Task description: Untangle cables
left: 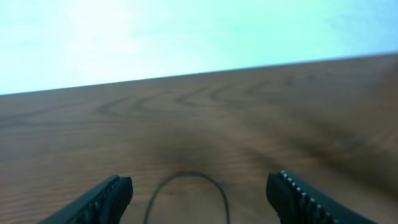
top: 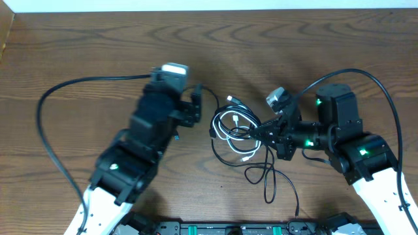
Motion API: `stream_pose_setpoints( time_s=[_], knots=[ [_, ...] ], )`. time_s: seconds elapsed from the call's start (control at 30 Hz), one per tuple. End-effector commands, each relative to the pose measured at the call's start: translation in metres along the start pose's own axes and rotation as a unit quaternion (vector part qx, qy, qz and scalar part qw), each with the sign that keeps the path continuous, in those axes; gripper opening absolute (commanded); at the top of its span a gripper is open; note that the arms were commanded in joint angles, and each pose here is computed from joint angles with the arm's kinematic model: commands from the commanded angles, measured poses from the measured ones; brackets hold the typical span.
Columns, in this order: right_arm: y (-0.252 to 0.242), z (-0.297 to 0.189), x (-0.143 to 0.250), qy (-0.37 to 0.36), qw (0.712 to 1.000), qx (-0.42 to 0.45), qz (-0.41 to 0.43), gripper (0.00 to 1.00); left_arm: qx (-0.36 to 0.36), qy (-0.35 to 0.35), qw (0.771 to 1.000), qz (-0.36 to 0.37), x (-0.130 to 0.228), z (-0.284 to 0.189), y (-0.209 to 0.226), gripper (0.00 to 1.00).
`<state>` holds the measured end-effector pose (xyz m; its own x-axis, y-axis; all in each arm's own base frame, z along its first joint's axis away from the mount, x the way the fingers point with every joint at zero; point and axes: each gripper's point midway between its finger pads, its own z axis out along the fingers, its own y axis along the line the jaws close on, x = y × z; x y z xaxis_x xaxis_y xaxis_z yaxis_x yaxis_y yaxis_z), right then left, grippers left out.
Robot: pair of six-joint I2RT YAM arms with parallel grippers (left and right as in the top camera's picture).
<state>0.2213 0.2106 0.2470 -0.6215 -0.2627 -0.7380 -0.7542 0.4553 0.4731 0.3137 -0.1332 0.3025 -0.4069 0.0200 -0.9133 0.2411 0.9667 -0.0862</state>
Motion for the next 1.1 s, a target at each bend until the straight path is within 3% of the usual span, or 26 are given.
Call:
stream_pose_setpoints(
  time_s=[0.0, 0.2, 0.33, 0.47, 0.6, 0.77, 1.07],
  knots=[
    [0.023, -0.005, -0.006, -0.022, 0.991, -0.1, -0.085, 0.01, 0.119, 0.018, 0.992, -0.035, -0.004, -0.007, -0.018, 0.74],
    [0.028, -0.006, -0.011, -0.055, 0.97, -0.221, -0.089, 0.01, 0.332, 0.055, 0.941, -0.027, 0.007, -0.021, -0.054, 0.75],
    [0.016, -0.008, -0.015, -0.082, 0.953, -0.288, -0.042, 0.01, 0.427, 0.066, 0.902, -0.015, 0.014, -0.029, -0.069, 0.76],
    [-0.003, 0.002, -0.01, -0.075, 0.951, -0.301, 0.015, 0.01, 0.437, 0.09, 0.894, -0.029, 0.024, -0.016, -0.07, 0.76],
    [-0.012, 0.009, -0.006, -0.066, 0.95, -0.303, 0.043, 0.01, 0.498, 0.087, 0.863, -0.017, 0.028, -0.024, -0.081, 0.76],
    [-0.012, 0.009, -0.007, -0.066, 0.95, -0.302, 0.041, 0.01, 0.509, 0.081, 0.857, -0.01, 0.027, -0.026, -0.083, 0.75],
    [-0.023, 0.004, -0.008, -0.075, 0.954, -0.287, 0.046, 0.01, 0.532, 0.079, 0.843, -0.013, 0.026, -0.034, -0.087, 0.58]
  ],
)
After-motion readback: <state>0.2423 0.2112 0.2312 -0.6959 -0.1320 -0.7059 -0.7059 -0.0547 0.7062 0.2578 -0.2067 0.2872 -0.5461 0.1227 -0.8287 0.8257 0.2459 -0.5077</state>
